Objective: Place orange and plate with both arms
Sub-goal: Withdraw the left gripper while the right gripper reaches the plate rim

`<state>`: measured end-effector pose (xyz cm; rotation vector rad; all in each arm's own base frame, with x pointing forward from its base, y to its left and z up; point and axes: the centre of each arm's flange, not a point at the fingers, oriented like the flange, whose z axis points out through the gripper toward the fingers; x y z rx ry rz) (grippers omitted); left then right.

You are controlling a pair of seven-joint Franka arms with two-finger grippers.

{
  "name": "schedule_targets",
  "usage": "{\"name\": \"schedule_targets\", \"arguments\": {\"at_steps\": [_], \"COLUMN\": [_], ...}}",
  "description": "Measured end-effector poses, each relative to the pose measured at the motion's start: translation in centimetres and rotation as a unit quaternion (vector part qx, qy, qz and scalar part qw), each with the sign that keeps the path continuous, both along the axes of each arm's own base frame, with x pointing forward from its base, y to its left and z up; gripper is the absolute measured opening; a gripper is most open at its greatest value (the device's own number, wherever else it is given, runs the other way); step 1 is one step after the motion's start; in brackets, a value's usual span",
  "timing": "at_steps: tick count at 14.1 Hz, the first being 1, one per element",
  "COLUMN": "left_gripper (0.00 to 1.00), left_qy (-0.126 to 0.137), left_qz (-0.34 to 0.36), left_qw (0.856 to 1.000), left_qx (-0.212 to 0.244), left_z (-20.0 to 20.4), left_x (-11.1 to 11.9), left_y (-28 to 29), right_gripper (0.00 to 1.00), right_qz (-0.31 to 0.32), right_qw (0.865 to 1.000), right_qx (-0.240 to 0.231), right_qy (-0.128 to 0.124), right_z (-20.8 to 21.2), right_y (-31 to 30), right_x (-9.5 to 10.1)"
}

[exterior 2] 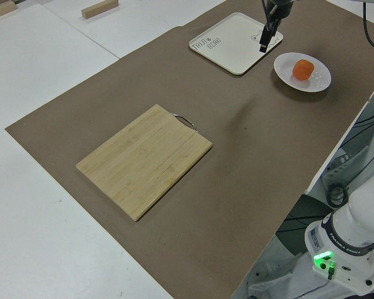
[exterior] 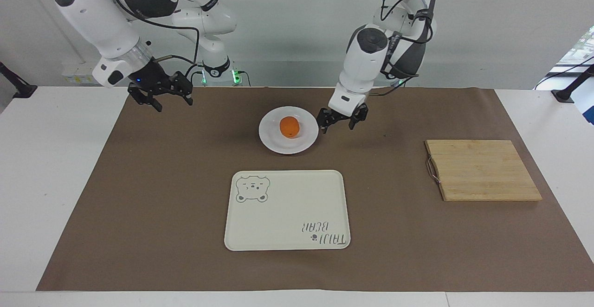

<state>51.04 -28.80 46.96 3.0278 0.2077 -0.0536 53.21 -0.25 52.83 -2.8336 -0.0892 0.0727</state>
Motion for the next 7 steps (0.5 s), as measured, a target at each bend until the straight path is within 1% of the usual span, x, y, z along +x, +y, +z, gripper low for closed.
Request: {"name": "schedule_targets", "arguments": {"at_steps": [2, 3, 5, 7], "left_gripper": [1.0, 1.0, 1.0, 1.0], "left_qy": [-0.001, 0.0, 0.005, 0.011], "left_qz": [-0.019, -0.027, -0.047, -0.07], "left_qw": [1.0, 1.0, 0.999, 0.998], "left_qx": [0.0, 0.0, 0.001, 0.001], "left_z": [1.4, 1.8, 2.5, 3.4], "left_x": [1.9, 2.7, 3.9, 4.9], "left_y": [4.1, 6.2, 10.1, 13.9], "right_gripper": [1.0, 1.0, 1.0, 1.0], "right_qz": [-0.001, -0.001, -0.003, -0.011], "right_qw": [0.999, 0.997, 0.994, 0.99], "right_qx": [0.052, 0.077, 0.107, 0.142], "right_qy": [0.011, 0.01, 0.0, 0.003], "right_z": [-2.6, -3.9, -7.4, -10.9], "right_y": [1.1, 1.7, 3.2, 5.7], "right_x": [-0.4, -0.5, -0.7, -1.3]}}
